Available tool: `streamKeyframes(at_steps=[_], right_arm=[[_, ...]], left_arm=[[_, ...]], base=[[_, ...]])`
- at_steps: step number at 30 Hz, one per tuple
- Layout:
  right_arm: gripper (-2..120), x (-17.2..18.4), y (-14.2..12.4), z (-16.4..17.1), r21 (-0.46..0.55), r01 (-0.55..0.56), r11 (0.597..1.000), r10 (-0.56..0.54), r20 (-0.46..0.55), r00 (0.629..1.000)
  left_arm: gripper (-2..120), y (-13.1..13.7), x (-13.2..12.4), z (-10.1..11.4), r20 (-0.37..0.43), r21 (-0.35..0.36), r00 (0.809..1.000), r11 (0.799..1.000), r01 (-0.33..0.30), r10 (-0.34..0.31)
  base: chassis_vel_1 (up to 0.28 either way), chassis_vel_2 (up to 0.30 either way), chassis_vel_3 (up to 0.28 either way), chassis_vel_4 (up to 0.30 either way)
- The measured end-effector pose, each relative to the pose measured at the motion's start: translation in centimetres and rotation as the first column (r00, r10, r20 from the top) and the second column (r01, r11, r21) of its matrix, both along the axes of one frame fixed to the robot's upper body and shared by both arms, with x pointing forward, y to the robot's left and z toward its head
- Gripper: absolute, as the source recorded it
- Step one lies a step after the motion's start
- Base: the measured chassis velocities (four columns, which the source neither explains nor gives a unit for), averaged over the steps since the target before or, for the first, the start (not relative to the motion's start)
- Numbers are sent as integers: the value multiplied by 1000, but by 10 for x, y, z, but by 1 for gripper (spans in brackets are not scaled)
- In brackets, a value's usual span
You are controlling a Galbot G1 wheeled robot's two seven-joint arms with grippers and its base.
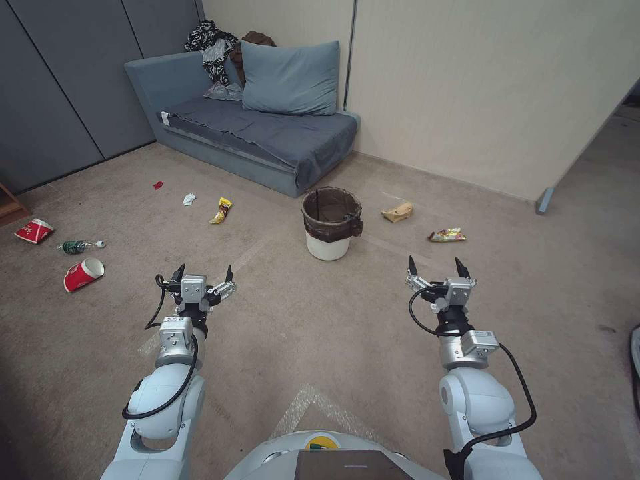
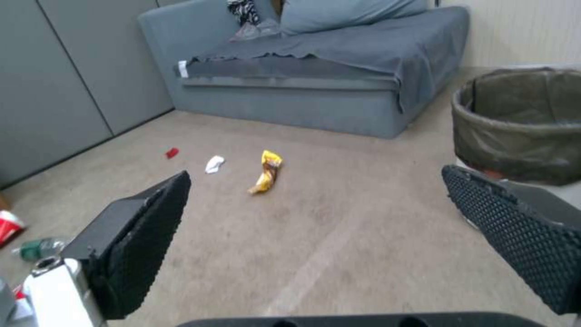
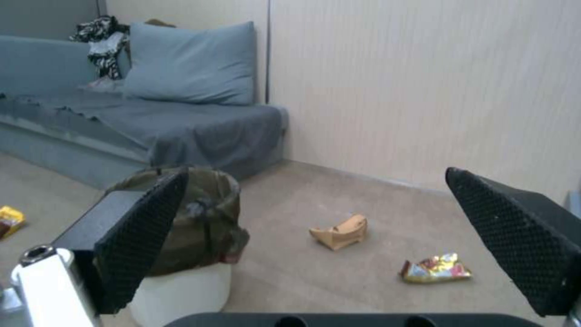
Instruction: Pick up the trash bin, then pick up the garbage from the floor and place it into the trash bin.
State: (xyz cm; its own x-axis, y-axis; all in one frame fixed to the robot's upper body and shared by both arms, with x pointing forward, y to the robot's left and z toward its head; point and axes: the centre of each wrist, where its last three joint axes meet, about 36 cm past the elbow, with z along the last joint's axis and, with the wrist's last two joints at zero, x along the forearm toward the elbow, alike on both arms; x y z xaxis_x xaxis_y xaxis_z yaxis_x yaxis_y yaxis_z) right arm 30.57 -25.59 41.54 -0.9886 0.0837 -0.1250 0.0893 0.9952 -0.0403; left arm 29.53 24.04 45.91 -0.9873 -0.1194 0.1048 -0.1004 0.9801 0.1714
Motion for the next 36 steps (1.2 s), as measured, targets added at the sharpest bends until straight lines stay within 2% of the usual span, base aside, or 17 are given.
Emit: streamKeyframes(at_steps=[36], right_arm=[[100,1,-3,-10,-16,-15,1000,16,25,1000]], left_arm=[[100,-2,0,-1,0,-1,1000,1000,3,-3]], base=[[-235,239,239,-241]])
